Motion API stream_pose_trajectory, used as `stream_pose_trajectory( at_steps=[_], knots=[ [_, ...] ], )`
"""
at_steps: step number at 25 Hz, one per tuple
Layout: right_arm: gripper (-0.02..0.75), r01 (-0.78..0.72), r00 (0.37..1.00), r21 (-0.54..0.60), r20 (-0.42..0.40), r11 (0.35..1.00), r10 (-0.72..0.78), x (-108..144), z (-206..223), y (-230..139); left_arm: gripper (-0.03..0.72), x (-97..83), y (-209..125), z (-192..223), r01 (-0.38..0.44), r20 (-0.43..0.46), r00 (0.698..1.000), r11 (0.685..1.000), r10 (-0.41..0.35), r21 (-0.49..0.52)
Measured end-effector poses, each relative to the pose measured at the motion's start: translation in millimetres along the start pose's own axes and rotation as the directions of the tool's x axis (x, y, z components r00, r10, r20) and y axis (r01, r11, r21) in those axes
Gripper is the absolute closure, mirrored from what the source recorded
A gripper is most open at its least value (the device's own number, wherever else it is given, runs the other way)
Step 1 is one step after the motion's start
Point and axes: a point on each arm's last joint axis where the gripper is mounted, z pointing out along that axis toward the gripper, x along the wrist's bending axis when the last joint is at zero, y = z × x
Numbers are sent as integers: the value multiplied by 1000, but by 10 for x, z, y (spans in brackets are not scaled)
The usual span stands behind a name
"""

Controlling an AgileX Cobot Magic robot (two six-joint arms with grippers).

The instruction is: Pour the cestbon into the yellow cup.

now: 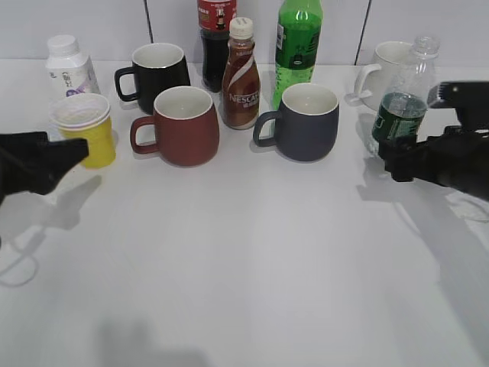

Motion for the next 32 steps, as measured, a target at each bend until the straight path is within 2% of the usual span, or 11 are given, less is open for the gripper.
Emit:
stream_pose_trajectory(
  at_steps=[3, 8, 10, 13, 18, 21, 22, 26, 28, 30, 32],
  knots=[
    [142, -5, 1000, 54, 1, 999, 5, 12, -123, 86, 102, -33, 119, -100, 38, -23, 999, 999, -38, -4],
    [145, 3, 1000, 157, 7, 988, -4, 27, -376, 206, 102, -127, 353, -298, 32, -33, 999, 997, -34, -66],
    [144, 3, 1000, 192, 16, 981, -6, 25, -476, 243, 102, -128, 393, -363, 34, -73, 997, 999, -36, -36],
    [144, -1, 999, 255, 36, 967, -9, 18, -635, 294, 102, -124, 491, -463, 84, -133, 987, 996, -87, -27],
    [148, -31, 997, 357, 73, 934, 5, 15, -886, 453, 102, -132, 596, -625, 78, -215, 973, 997, -79, -14],
    [177, -45, 997, 412, 70, 910, 18, 38, -1028, 554, 108, -53, 557, -717, 112, -342, 935, 993, -91, 41],
    [186, -38, 998, 435, 61, 900, 13, 48, -1082, 573, 109, -19, 538, -753, 148, -394, 912, 988, -115, 53],
    [197, -43, 999, 481, 16, 875, 41, 112, -1300, 647, 109, 87, 566, -881, 345, -567, 779, 938, -268, 31],
    [200, -42, 999, 491, -6, 870, 52, 139, -1410, 668, 111, 96, 634, -941, 404, -628, 720, 914, -296, 32],
    [200, -25, 998, 500, -32, 866, 48, 161, -1521, 678, 116, 41, 723, -1007, 422, -671, 691, 904, -269, 72],
    [200, -2, 998, 505, -55, 863, 35, 178, -1645, 687, 119, -92, 821, -1063, 408, -673, 714, 897, -195, 173]
  ],
)
